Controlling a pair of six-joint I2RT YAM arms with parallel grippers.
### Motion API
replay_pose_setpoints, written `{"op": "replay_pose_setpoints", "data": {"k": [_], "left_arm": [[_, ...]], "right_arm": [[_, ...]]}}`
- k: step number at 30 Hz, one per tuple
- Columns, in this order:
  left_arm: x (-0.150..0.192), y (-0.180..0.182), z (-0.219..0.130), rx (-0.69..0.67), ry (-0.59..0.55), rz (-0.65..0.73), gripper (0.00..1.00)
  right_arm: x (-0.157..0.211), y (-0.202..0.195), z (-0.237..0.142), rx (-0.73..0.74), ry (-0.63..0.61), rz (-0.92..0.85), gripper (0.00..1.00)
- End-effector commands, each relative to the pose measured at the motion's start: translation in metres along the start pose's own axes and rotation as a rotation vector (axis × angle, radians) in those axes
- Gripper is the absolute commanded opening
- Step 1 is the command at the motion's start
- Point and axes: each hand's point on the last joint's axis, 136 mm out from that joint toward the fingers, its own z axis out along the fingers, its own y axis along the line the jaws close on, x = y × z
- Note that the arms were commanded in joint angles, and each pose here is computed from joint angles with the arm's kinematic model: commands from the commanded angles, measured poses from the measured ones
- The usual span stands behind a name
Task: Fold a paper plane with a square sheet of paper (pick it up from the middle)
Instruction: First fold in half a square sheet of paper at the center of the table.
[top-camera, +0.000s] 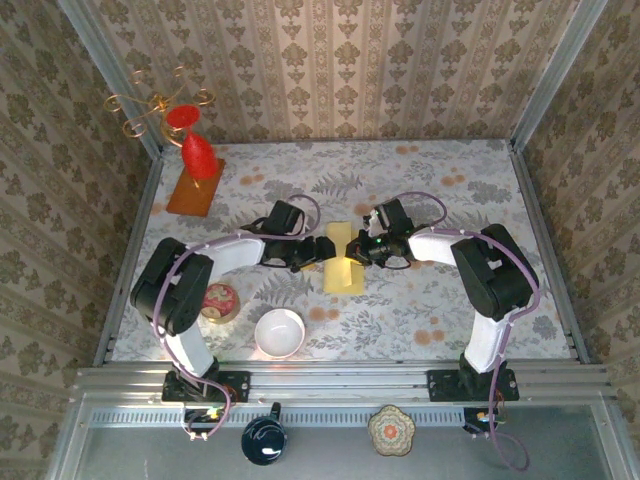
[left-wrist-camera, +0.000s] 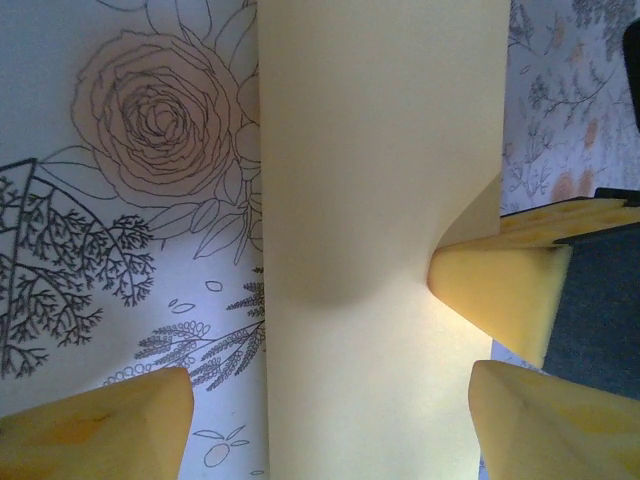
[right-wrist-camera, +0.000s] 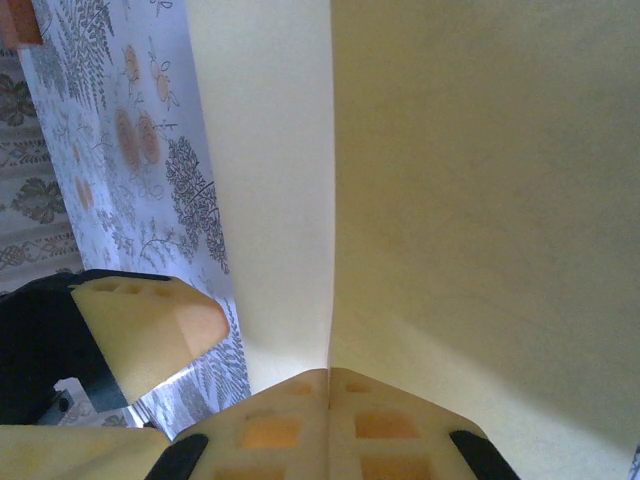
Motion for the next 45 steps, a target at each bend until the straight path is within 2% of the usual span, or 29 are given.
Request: {"op": "replay_pose_setpoints", "data": {"k": [1, 7, 23, 26, 32, 38, 45], "left_arm": [[0.000, -0.004, 0.007, -0.021, 0.031, 0.035, 0.69], [-0.004, -0.007, 0.017, -0.042, 0.048, 0.050, 0.58], [0.001, 0.010, 0.035, -0.184, 0.085, 0.058, 0.42], [0.004, 0.017, 0.039, -0.230, 0.096, 0.056, 0.40], [0.018, 0.038, 0.054, -0.341, 0.132, 0.067, 0.36], [0.037, 0.053, 0.070, -0.403, 0.187, 0.080, 0.36], [0.053, 0.069, 0.083, -0.469, 0.249, 0.104, 0.37]], "right_arm": [[0.005, -0.016, 0.002, 0.044, 0.013, 0.038, 0.00], [0.005, -0.021, -0.004, 0.054, 0.005, 0.047, 0.00], [0.006, -0.027, -0.010, 0.060, 0.003, 0.063, 0.00], [0.004, -0.027, -0.016, 0.059, -0.007, 0.068, 0.08], [-0.002, -0.029, -0.047, 0.098, -0.081, 0.064, 0.32], [-0.004, -0.041, -0.070, 0.164, -0.144, 0.047, 0.34], [-0.006, -0.046, -0.067, 0.179, -0.141, 0.039, 0.33]]}}
